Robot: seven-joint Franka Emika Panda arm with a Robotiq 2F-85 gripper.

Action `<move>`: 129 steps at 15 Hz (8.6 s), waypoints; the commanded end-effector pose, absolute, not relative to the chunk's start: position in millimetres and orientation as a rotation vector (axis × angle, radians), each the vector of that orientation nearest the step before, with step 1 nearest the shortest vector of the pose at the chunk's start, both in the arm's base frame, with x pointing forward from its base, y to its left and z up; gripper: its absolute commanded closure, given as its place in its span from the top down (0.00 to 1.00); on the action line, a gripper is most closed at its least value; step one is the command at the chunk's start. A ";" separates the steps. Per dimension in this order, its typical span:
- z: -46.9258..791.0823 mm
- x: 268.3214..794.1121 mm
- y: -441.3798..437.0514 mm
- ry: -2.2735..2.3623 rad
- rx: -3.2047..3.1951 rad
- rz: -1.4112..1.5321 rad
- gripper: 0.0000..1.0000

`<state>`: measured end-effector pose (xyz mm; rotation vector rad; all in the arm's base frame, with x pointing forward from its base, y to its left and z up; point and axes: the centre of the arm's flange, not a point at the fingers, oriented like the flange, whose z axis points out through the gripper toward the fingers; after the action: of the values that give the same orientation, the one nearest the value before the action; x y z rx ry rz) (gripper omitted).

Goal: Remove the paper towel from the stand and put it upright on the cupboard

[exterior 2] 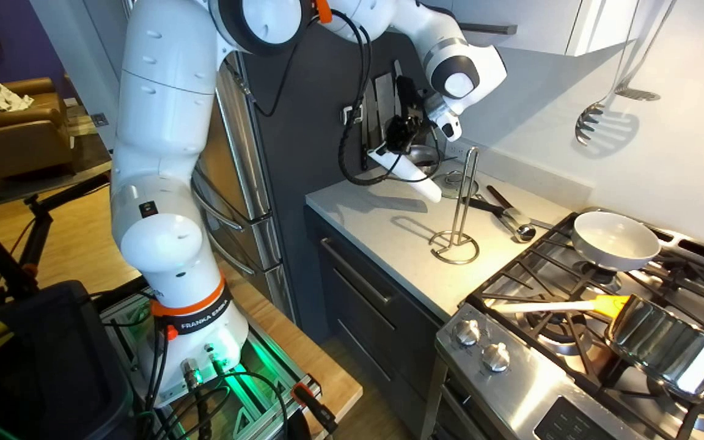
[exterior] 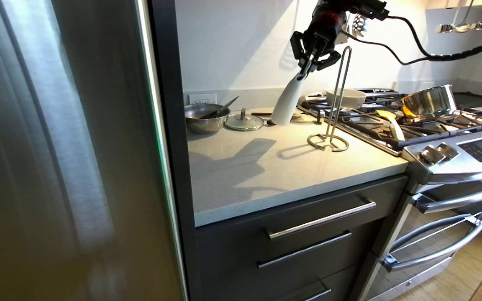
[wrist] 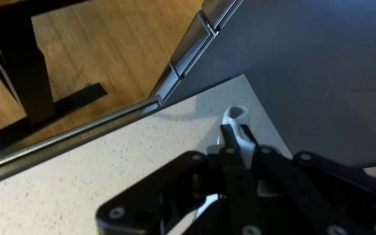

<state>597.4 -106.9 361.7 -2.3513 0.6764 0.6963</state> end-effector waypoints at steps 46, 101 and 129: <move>340.8 614.9 -93.4 1.260 -1.423 0.992 0.02; 276.1 499.6 -119.9 1.329 -1.132 0.727 0.99; 528.3 515.5 -153.5 1.465 -2.177 0.251 1.00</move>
<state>513.6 -157.7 502.3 -2.0434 1.4345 0.3509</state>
